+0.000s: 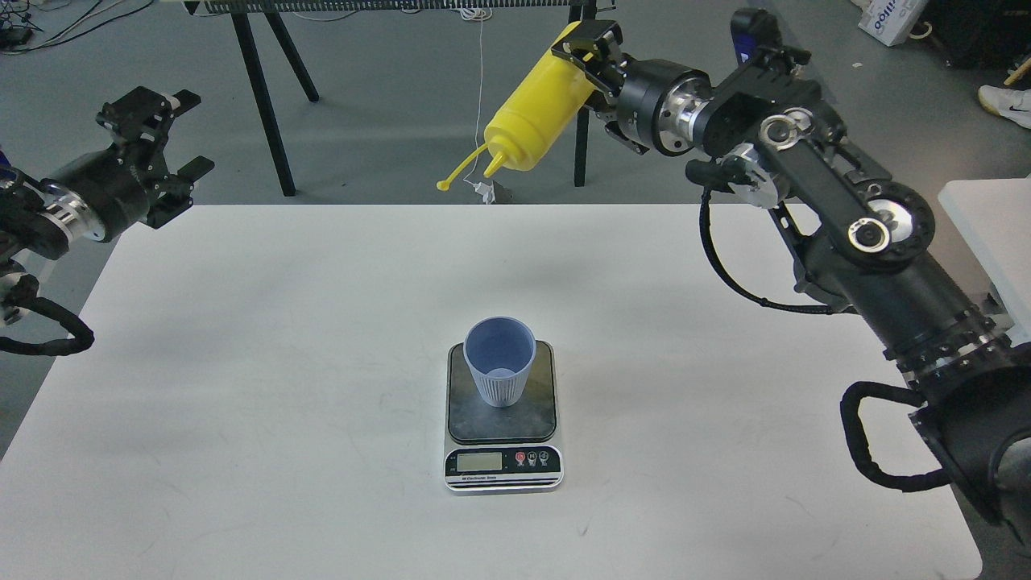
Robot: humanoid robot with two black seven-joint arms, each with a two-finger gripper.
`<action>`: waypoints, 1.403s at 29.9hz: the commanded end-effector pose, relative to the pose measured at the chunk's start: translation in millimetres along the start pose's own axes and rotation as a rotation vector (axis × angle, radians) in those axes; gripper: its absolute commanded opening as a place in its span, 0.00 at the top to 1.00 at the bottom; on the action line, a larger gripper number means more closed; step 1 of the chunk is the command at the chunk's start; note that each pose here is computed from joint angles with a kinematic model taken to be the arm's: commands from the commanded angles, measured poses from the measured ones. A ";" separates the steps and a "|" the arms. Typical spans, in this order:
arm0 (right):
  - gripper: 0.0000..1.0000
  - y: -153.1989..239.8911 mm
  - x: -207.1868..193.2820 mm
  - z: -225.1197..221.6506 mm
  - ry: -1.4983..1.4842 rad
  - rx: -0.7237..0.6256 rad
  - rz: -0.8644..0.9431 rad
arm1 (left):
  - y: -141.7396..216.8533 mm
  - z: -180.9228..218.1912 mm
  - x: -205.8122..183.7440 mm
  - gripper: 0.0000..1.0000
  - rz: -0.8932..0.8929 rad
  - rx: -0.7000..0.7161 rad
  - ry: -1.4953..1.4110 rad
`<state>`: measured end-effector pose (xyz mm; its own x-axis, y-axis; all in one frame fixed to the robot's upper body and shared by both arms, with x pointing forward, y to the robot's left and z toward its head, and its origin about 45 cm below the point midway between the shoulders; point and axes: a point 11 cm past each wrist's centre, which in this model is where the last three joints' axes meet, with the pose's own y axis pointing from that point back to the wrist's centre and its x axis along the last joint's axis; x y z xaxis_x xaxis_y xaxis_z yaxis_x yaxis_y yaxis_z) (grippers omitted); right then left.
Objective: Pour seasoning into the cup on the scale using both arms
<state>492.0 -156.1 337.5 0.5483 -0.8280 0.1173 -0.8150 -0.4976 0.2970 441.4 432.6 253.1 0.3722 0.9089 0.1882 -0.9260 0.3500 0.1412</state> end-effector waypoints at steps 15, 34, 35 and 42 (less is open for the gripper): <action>0.97 113.2 54.4 250.9 -1.414 0.135 -0.026 | -5.3 -1.1 -7.5 0.03 -0.017 -0.001 0.005; 0.91 171.3 -22.2 363.4 -1.565 0.000 0.036 | -4.4 -2.3 -6.1 0.03 -0.013 0.004 0.001; 0.90 171.6 -23.3 364.2 -1.565 -0.004 0.035 | -4.6 -2.2 -6.5 0.03 -0.014 0.003 0.001; 0.66 174.5 -27.6 369.4 -1.568 -0.022 0.040 | -4.1 -2.1 -5.9 0.03 -0.014 0.004 -0.001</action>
<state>266.9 -315.9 37.5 -0.2147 -0.2760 -0.9369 -0.8163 -0.4760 0.3273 443.0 425.7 249.0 0.3858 0.9036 0.1862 -0.9201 0.3623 0.1486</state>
